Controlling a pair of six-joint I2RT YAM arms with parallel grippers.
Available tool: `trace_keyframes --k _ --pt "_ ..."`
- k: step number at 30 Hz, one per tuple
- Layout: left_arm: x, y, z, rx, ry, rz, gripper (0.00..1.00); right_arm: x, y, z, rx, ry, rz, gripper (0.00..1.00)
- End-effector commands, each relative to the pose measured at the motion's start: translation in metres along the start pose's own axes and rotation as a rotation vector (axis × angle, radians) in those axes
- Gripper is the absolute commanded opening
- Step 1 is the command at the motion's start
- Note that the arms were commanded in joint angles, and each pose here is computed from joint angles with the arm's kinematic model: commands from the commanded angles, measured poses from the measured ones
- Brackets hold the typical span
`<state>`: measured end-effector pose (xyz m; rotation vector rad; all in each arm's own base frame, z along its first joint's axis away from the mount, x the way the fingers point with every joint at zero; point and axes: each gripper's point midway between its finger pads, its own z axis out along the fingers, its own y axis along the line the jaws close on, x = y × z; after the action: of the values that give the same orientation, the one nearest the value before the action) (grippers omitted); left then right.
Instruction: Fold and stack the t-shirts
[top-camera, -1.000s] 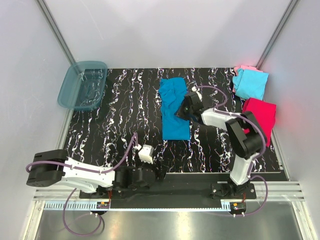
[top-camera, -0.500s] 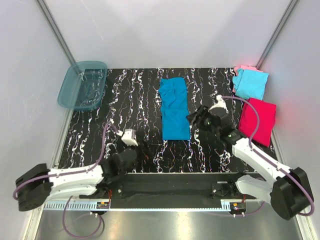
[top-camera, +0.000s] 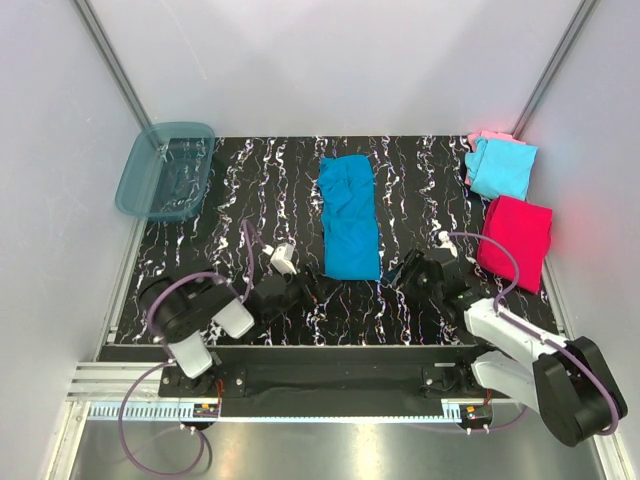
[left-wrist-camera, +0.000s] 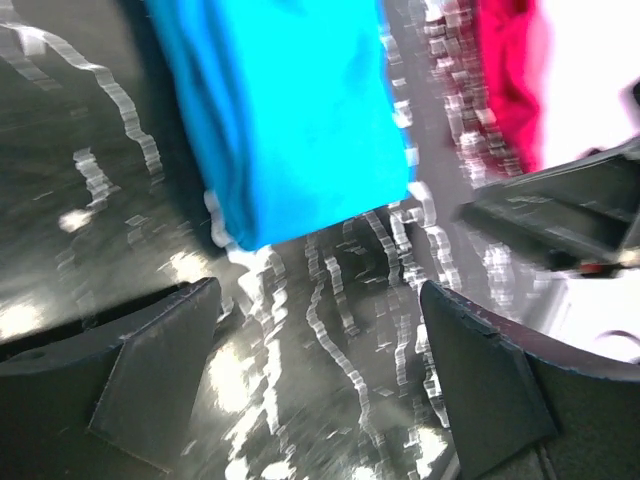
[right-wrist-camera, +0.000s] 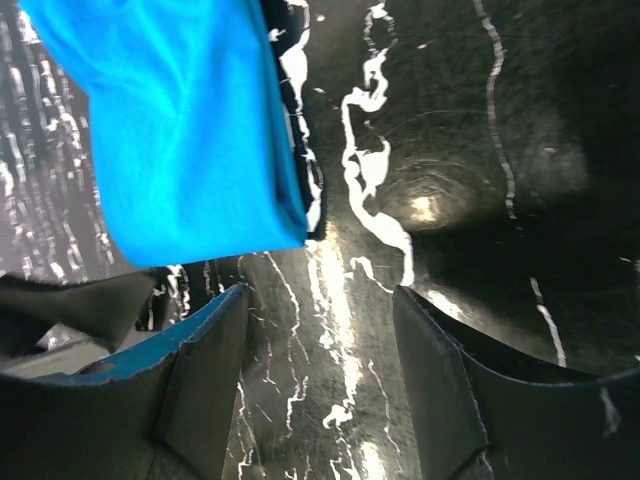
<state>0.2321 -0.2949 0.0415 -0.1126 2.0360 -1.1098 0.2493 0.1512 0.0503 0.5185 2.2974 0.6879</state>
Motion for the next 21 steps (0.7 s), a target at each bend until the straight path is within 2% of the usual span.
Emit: trace_keyframes --k 1,9,14,21 --pt "0.006 -0.015 0.005 0.142 0.035 -0.079 0.90 -0.007 0.021 0.004 -0.110 -0.032 0.026 0.66" --pt "0.007 -0.007 0.016 0.101 0.044 -0.083 0.86 0.009 0.031 0.037 -0.163 0.061 0.127 0.64" --pt "0.006 0.003 0.019 0.022 0.059 -0.044 0.84 0.010 0.027 0.057 -0.140 0.058 0.190 0.63" --pt "0.004 0.008 0.027 -0.026 0.066 -0.010 0.81 0.008 0.028 0.058 -0.135 0.051 0.209 0.61"
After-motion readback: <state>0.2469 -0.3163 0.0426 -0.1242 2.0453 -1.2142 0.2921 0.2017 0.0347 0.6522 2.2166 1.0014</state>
